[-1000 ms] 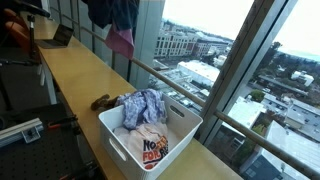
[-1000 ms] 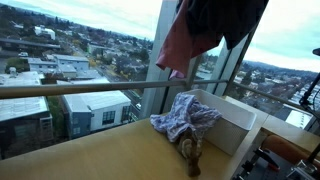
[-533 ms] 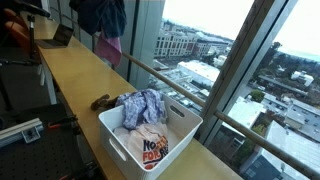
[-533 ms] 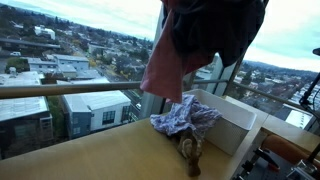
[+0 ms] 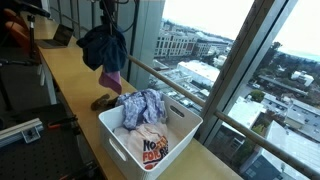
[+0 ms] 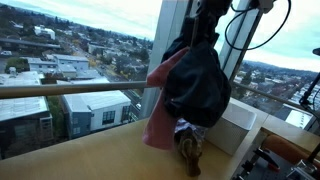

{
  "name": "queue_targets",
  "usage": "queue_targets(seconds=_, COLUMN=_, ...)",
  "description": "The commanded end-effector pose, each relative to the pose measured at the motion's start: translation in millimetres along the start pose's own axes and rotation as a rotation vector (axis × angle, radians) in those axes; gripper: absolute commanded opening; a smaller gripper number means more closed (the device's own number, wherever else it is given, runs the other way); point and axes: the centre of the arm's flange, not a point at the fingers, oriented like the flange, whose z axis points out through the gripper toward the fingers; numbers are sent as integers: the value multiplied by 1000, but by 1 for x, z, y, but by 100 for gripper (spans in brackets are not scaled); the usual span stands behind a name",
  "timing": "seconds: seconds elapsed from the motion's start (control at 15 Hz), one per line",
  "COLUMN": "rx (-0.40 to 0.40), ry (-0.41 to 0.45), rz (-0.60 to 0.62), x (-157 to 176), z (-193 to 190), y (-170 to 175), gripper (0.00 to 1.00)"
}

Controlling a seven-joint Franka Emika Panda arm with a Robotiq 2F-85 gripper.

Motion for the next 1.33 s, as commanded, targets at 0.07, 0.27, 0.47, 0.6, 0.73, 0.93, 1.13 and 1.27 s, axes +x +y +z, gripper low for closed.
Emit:
queue_targets(seconds=0.07, rx=-21, ry=-27, rz=15, x=-7, z=33, y=37, gripper=33)
queue_targets(seconds=0.27, rx=-31, ry=-40, rz=31, x=-6, z=36, y=54, gripper=54)
queue_targets(seconds=0.47, rx=-43, ry=-39, rz=66, x=1, z=36, y=86, gripper=75)
queue_targets(seconds=0.6, rx=-56, ry=-35, rz=97, x=9, z=37, y=117, gripper=90)
queue_targets(seconds=0.73, rx=-75, ry=-29, rz=132, x=20, z=42, y=158, gripper=100)
queue_targets(seconds=0.93, rx=-102, ry=-20, rz=189, x=36, z=57, y=222, gripper=100)
queue_targets(seconds=1.13, rx=-111, ry=-17, rz=252, x=47, z=84, y=288, gripper=100)
queue_targets(seconds=1.27, rx=-120, ry=-28, rz=292, x=50, z=116, y=324, gripper=100)
